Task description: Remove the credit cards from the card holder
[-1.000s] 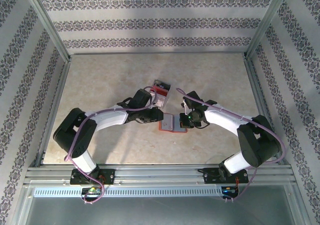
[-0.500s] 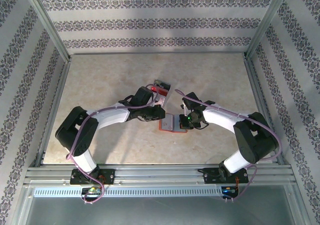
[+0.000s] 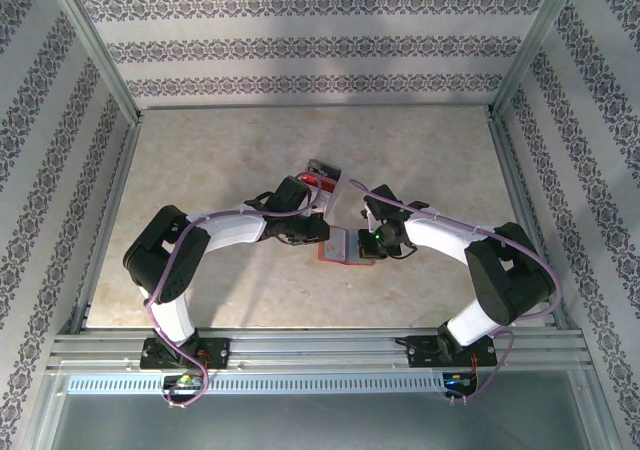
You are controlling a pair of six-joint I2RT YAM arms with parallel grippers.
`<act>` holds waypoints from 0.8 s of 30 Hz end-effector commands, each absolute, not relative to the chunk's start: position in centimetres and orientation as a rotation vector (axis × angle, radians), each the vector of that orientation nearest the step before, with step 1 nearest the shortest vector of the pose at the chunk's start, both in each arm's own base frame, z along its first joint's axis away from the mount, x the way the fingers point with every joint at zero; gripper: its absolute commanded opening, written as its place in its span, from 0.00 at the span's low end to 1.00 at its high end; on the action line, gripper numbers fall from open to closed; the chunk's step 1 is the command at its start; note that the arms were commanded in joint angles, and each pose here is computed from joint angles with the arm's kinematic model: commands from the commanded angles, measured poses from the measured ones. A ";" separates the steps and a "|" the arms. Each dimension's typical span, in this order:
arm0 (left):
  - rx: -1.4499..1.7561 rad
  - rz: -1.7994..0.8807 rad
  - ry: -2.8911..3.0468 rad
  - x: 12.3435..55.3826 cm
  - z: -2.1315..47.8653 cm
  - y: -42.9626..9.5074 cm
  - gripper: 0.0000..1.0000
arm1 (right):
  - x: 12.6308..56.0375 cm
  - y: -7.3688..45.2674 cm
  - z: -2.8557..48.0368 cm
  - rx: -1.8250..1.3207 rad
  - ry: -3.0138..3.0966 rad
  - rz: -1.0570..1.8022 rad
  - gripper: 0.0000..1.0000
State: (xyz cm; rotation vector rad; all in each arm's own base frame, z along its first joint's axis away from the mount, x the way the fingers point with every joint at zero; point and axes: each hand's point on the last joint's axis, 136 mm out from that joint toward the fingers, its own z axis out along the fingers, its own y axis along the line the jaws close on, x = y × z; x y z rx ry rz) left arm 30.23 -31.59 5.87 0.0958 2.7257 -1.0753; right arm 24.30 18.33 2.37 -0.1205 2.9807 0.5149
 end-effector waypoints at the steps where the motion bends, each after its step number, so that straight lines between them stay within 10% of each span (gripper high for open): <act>1: 0.101 -1.015 2.758 29.9 4.5 -30.9 0.07 | 23.8 17.5 1.4 -0.129 3.013 0.480 0.00; 24: 0.036 -0.956 2.818 28.5 0.9 -28.7 0.03 | 23.8 17.5 1.4 -0.136 3.025 0.501 0.02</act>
